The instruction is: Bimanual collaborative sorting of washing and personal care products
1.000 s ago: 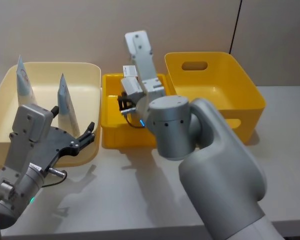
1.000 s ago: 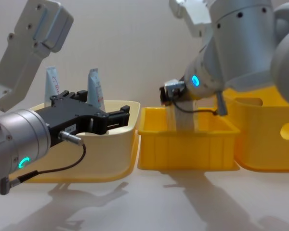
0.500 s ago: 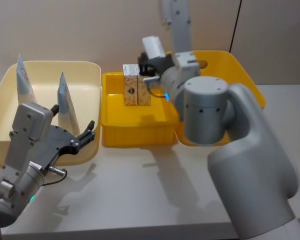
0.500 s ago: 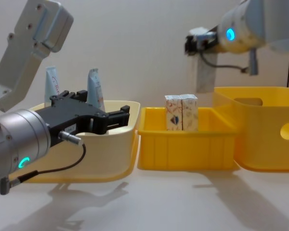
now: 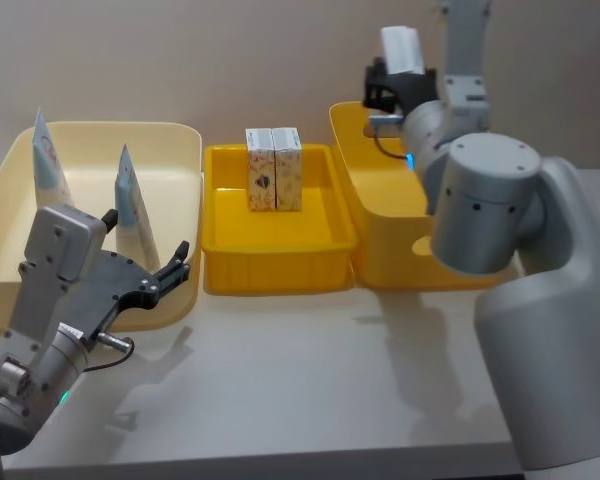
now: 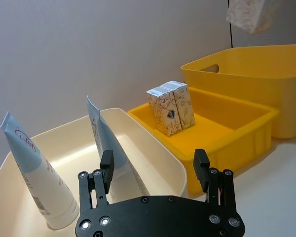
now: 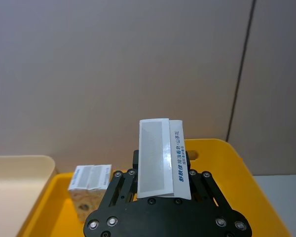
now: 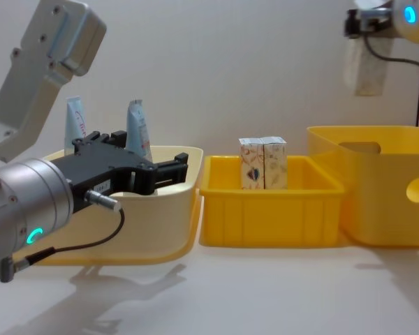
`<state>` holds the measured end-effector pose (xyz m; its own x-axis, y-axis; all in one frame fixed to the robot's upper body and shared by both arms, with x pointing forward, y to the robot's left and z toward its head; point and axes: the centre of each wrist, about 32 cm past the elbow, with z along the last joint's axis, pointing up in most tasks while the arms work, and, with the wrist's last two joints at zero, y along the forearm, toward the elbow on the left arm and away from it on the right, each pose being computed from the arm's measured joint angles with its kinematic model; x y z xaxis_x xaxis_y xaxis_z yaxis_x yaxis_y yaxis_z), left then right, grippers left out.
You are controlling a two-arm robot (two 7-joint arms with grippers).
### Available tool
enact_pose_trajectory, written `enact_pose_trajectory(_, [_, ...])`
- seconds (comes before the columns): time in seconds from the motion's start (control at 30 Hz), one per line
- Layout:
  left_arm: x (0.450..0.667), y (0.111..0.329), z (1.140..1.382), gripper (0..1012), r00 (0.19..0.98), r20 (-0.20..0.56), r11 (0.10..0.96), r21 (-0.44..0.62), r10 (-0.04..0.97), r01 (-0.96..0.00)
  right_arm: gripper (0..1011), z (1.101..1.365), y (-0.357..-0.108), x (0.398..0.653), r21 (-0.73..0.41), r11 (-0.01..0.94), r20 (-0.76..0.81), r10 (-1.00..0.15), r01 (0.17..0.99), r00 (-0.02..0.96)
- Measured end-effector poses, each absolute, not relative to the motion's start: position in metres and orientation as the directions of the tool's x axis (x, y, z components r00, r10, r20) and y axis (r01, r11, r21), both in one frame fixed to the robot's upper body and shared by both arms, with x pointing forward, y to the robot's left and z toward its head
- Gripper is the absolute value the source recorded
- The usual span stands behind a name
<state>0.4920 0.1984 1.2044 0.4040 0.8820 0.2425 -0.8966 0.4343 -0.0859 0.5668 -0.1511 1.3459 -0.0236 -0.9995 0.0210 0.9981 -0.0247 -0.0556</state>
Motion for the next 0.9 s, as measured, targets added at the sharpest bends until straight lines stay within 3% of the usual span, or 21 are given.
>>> enact_pose_trajectory(0.2, [0.492, 0.198, 1.204, 1003, 0.404, 0.242, 0.434, -0.086, 0.882, -0.897, 404, 1.346, -0.166, 0.569, -0.040, -0.101, 0.006, -0.995, 0.994, -0.101])
enact_pose_trajectory(0.43, [0.492, 0.198, 1.204, 1003, 0.404, 0.243, 0.434, -0.086, 0.882, -0.897, 599, 1.342, -0.190, 0.576, -0.036, -0.219, -0.017, -0.975, 0.975, -0.220])
enact_pose_trajectory(0.63, [0.492, 0.198, 1.204, 1003, 0.404, 0.243, 0.434, -0.086, 0.882, -0.897, 824, 1.339, -0.204, 0.581, -0.038, -0.286, -0.030, -0.958, 0.958, -0.287])
enact_pose_trajectory(0.9, [0.492, 0.198, 1.204, 1003, 0.404, 0.242, 0.434, -0.086, 0.882, -0.897, 1001, 1.337, -0.215, 0.585, -0.041, -0.332, -0.040, -0.942, 0.943, -0.333])
